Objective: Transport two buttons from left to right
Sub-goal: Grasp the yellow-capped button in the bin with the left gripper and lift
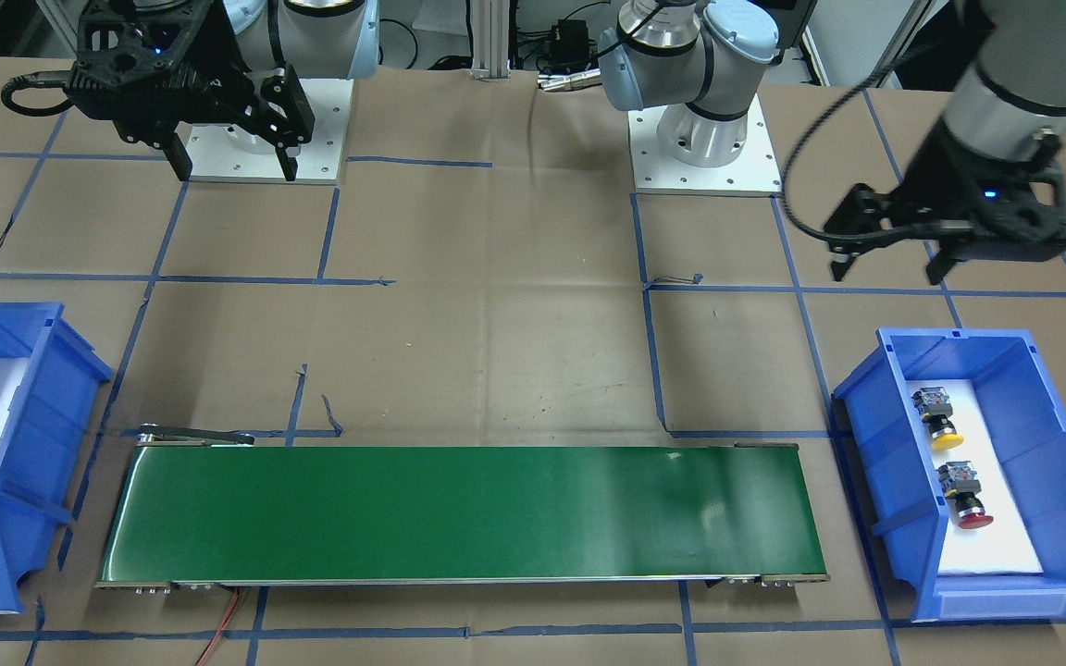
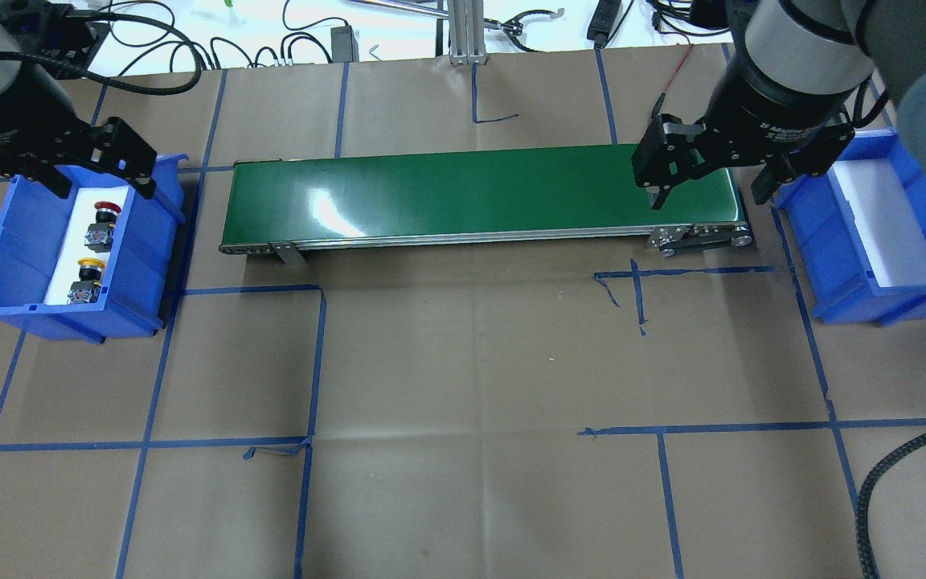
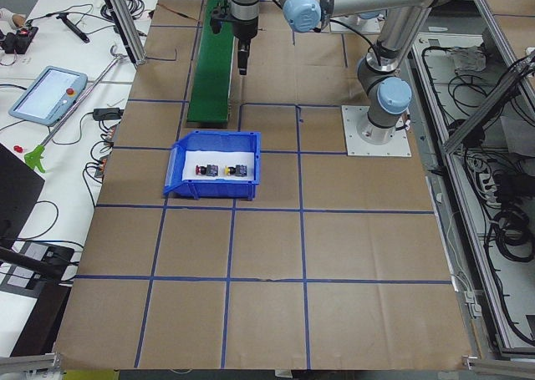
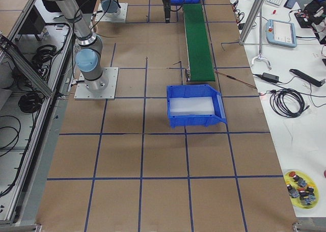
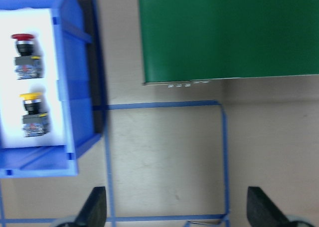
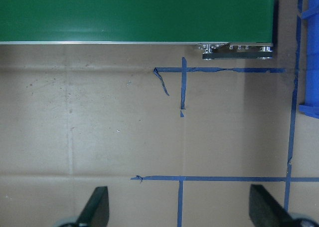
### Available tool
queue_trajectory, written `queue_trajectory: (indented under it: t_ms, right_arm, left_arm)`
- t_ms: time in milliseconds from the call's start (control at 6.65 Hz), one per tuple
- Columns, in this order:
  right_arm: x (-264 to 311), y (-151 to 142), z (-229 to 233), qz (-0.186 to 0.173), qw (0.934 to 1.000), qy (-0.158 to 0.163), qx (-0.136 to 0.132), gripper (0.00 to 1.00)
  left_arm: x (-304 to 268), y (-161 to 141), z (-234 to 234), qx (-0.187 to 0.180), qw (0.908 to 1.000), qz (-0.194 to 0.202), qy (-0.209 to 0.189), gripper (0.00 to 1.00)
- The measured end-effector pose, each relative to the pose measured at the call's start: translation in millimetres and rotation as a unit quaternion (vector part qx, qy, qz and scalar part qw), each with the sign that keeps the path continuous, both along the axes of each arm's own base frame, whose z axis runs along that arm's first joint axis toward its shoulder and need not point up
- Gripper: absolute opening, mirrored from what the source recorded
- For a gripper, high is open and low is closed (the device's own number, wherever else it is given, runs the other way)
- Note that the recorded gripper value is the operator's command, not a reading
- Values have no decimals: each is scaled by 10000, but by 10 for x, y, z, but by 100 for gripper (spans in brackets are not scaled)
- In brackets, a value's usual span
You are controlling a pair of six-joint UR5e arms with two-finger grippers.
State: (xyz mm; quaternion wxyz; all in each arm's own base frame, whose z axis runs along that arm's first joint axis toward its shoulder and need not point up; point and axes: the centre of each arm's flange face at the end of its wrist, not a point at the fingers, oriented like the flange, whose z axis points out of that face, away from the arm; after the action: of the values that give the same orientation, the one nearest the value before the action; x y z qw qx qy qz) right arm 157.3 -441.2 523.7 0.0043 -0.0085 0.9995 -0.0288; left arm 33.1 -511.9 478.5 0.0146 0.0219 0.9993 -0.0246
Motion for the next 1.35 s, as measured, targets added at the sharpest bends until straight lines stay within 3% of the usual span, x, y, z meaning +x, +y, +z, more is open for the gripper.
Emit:
queue_trajectory:
  t_ms: [451,902,1354]
  right_arm:
    - [2,1,-3,1,10000,0,5,100]
    - [7,4,-4,5,10000,-5,10,100]
    - [2,6,-2,0,10000,-2,13,100]
  left_arm:
    - [1240,91,-145,109,9999,72,15,99]
    - [1679,-85,-447,24,9999,156,-39,99]
    - [1861,-338,-1050,18,9998,189,17,99]
